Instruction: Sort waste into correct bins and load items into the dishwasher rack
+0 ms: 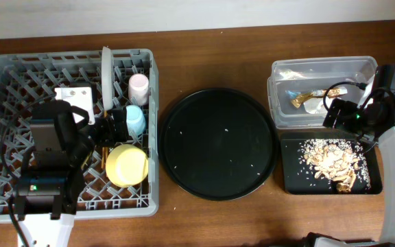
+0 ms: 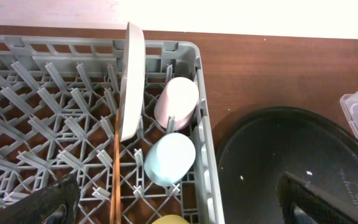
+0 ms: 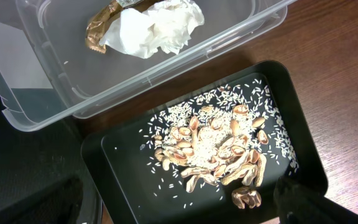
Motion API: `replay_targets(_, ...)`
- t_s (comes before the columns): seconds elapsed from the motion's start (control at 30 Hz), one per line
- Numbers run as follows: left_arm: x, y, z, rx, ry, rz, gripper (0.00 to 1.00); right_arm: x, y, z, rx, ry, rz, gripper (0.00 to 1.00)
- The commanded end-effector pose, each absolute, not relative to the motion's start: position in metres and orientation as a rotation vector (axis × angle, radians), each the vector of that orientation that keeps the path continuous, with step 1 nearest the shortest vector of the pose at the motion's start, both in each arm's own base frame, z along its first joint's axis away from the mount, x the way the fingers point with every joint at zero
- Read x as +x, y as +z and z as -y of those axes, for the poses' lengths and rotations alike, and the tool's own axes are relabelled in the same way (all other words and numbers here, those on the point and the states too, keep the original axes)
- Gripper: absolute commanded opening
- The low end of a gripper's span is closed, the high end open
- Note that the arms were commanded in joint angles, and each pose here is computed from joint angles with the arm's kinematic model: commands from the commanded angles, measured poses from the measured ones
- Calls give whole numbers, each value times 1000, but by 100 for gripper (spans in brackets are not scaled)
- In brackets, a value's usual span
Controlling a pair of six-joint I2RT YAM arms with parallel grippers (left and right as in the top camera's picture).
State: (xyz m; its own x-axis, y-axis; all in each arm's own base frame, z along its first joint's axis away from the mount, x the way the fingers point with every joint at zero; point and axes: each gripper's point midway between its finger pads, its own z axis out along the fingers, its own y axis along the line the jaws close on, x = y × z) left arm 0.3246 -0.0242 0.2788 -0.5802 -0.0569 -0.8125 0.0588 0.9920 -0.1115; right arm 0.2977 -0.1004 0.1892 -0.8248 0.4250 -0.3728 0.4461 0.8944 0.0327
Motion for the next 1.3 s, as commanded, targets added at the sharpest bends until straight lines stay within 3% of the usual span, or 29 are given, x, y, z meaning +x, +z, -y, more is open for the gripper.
replay_targets(0.0, 324, 284, 26, -1, -177, -2172, 99, 297, 208, 90, 583, -85, -2633, 99)
replay_targets(0.13, 324, 284, 26, -1, -177, -2172, 99, 290, 252, 29, 310, -16, -2518, 99)
replay_targets(0.3, 324, 284, 26, -1, -177, -2172, 99, 247, 312, -47, -49, 147, -2305, 99)
replay_targets(0.67, 324, 284, 26, -1, -177, -2172, 99, 152, 385, -16, -44, 127, -1817, 99)
replay_targets(0.77, 324, 284, 26, -1, -177, -2173, 100, 149, 379, -13, -20, 142, -1623, 98)
replay_targets(1.03, 324, 284, 26, -1, -176, -2173, 99, 193, 340, -33, -97, 208, -1221, 99)
replay_targets(1.27, 324, 284, 26, -1, -176, -2172, 99, 239, 236, -1, 209, 252, -1359, 99)
